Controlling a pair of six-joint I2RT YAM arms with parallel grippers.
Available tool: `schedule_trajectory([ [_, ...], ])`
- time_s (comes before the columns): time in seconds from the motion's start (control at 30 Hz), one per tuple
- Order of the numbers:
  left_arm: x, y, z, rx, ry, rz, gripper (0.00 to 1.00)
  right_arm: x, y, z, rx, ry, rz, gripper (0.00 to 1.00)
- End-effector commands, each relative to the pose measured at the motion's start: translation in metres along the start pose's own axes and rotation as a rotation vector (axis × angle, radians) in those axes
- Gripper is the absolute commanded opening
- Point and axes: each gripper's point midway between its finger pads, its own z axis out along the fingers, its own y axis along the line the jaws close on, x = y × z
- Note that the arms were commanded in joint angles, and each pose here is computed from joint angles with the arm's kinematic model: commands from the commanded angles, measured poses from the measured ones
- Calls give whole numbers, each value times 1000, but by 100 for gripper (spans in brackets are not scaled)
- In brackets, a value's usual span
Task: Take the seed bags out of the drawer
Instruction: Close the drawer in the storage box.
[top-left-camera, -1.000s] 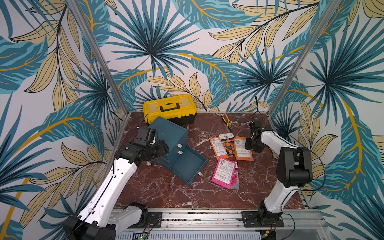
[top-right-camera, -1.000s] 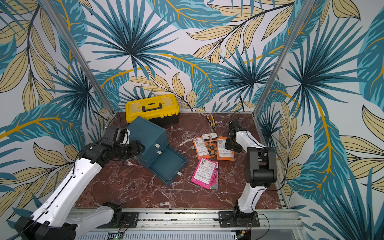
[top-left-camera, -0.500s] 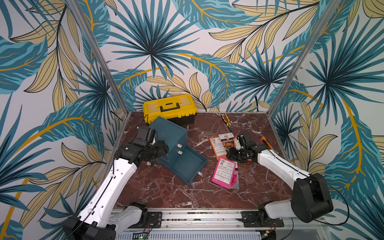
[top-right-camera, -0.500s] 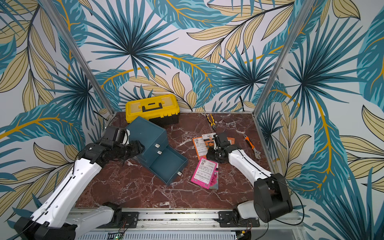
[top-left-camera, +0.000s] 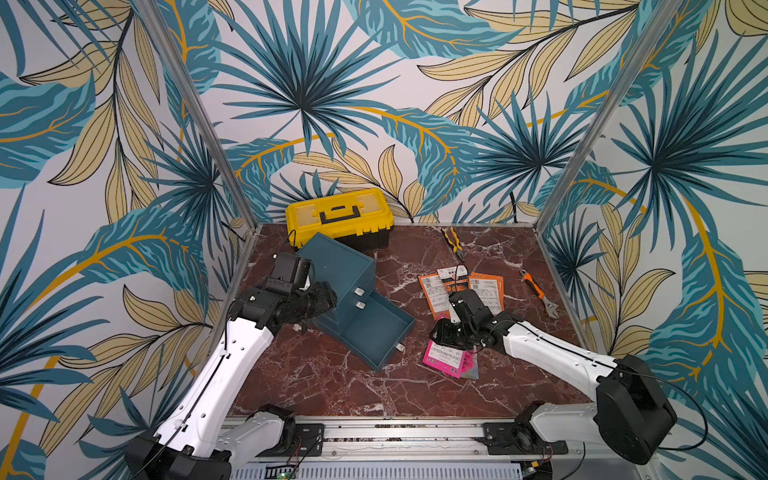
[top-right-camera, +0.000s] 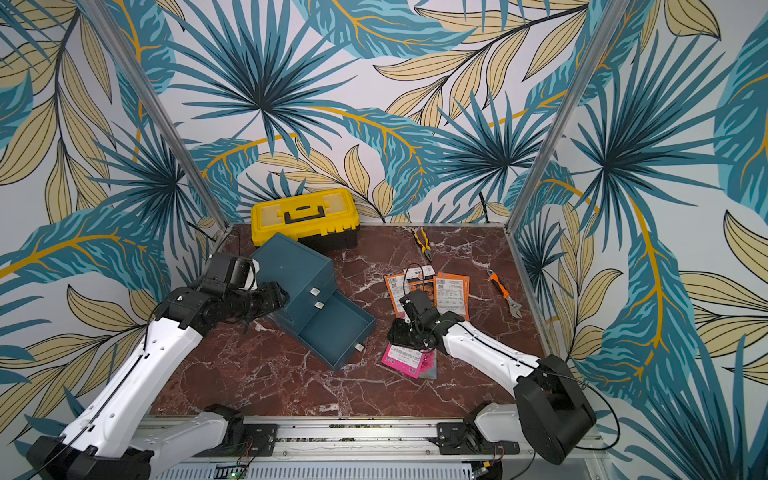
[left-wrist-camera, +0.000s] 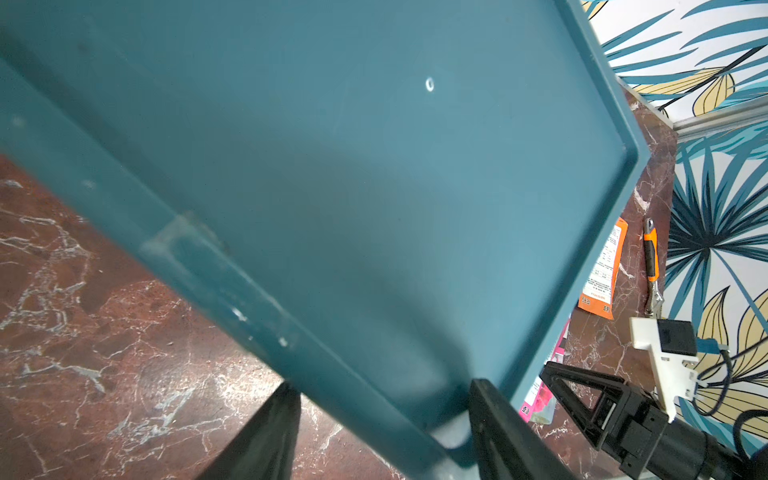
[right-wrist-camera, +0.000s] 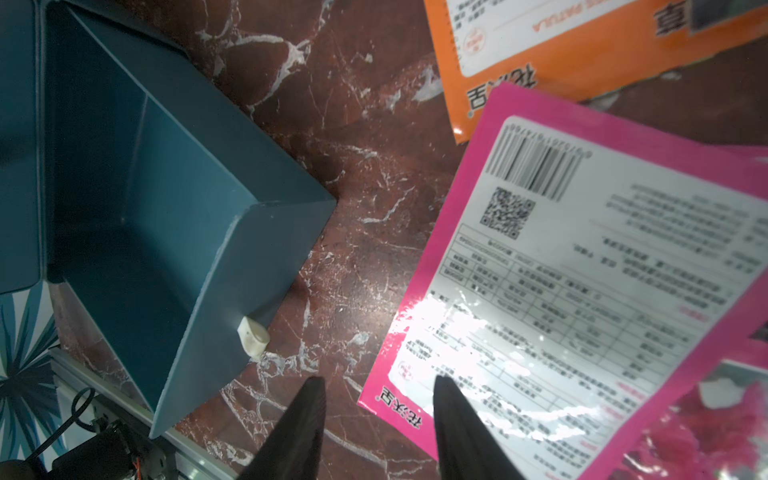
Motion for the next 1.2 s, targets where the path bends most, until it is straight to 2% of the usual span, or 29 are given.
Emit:
schedule_trajectory([
  [0.0, 13, 12, 1, -35, 30, 2, 68, 3, 6, 9, -17, -5, 24, 43],
  [0.33, 13, 12, -3, -37, 25, 0, 68, 6, 21, 30, -60, 33, 38, 23],
  [0.57, 16, 15, -2, -42, 24, -6, 68, 5, 38, 47, -122, 42, 64, 15],
  [1.17, 22, 21, 5, -56, 43, -15, 68, -11, 82, 53, -211, 38, 58, 13],
])
